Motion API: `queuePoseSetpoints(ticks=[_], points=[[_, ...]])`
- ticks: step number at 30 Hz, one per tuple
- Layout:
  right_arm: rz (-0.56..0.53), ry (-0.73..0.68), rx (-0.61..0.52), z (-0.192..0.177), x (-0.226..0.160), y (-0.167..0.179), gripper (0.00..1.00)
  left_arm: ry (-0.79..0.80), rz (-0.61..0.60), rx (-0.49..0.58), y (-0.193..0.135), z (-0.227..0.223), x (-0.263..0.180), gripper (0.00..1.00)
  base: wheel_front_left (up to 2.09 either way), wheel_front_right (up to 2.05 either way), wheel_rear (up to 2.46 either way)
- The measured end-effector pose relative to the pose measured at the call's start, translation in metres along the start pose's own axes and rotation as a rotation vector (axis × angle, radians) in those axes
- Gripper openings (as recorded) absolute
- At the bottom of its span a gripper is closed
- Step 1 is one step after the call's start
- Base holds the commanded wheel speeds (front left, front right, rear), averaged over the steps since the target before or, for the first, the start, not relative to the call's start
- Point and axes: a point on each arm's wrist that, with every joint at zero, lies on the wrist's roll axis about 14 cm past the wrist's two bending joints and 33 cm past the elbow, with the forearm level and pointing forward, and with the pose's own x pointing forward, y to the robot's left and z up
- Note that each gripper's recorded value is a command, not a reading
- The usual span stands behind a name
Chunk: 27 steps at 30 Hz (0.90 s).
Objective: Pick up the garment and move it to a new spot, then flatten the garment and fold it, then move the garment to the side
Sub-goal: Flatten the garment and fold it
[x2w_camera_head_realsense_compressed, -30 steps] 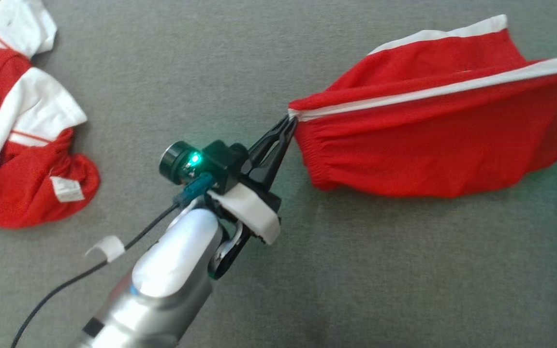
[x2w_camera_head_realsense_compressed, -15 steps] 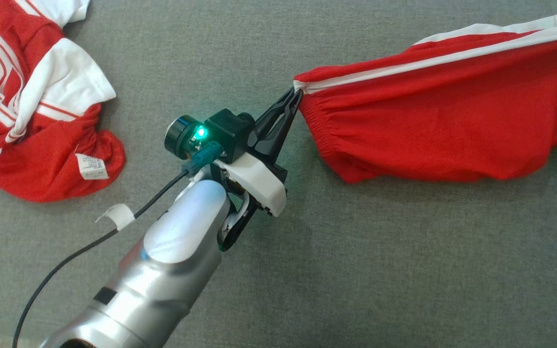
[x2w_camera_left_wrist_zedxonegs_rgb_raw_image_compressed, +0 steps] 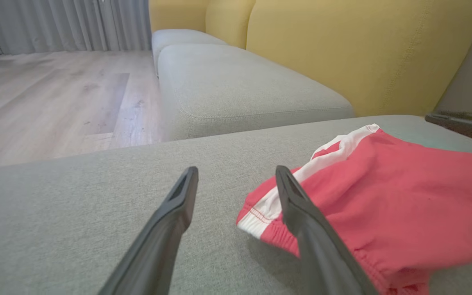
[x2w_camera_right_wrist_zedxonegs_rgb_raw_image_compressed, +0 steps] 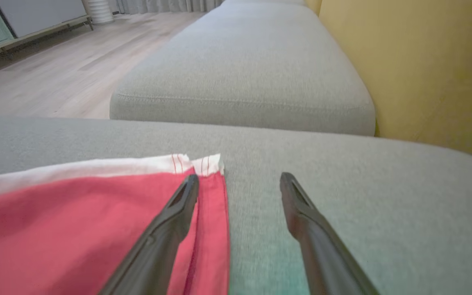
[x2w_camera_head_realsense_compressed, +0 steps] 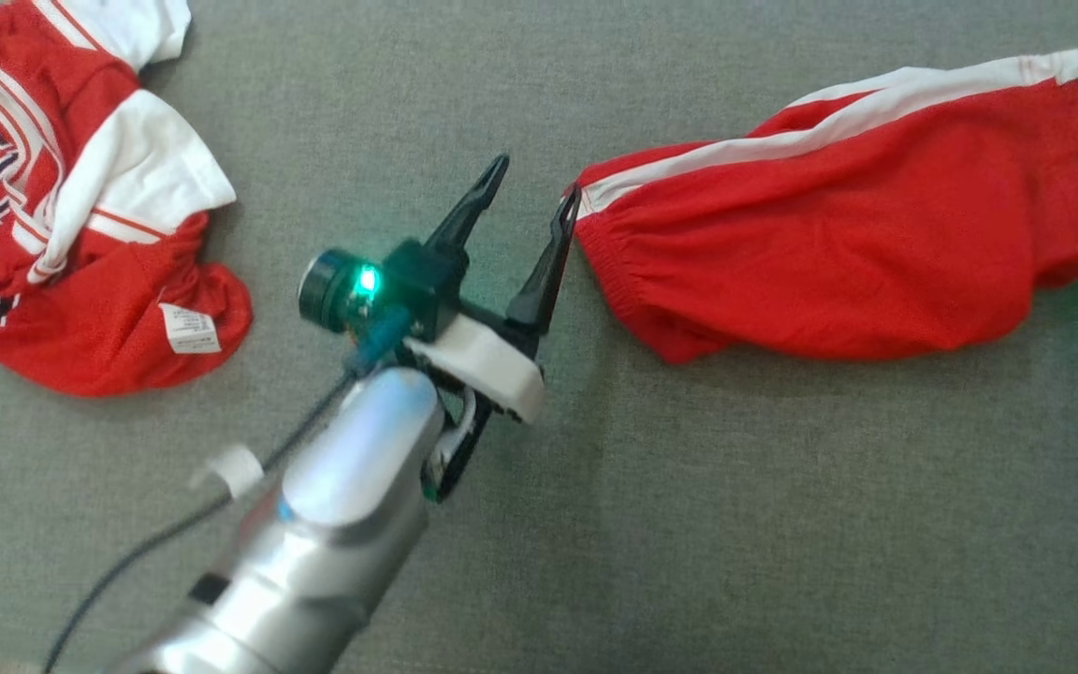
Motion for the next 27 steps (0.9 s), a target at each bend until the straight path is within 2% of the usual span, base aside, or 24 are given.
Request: queuePoseSetpoints(ticks=[7,12,18,19,20,24,27], points=[[-0.01,0.064,0.077,-0.022,-0.004,0.009,1.0,-0.095,0.12,0.007,-0.001,0.013,-0.033,1.0,0.0,0.0,0.0],[-0.014,0.124,0.123,-0.035,0.002,0.016,1.0,-0.096,0.183,-0.009,-0.002,0.004,-0.066,1.0,0.0,0.0,0.0],[-0.007,0.229,0.097,-0.052,0.007,0.023,1.0,-0.124,0.239,0.004,0.004,0.011,-0.088,1.0,0.0,0.0,0.0],[-0.004,0.238,0.106,-0.052,0.008,0.025,0.65,-0.13,0.249,0.005,0.006,0.013,-0.091,1.0,0.0,0.0,0.0],[0.0,0.244,0.111,-0.052,0.008,0.027,0.0,-0.137,0.259,0.006,0.008,0.015,-0.093,1.0,0.0,0.0,0.0],[0.0,0.231,0.122,-0.047,0.002,0.027,0.0,-0.149,0.28,0.001,0.012,0.018,-0.097,1.0,0.0,0.0,0.0],[-0.036,0.202,0.113,-0.043,-0.009,0.012,0.0,-0.157,0.281,-0.002,0.011,0.019,-0.098,1.0,0.0,0.0,0.0]])
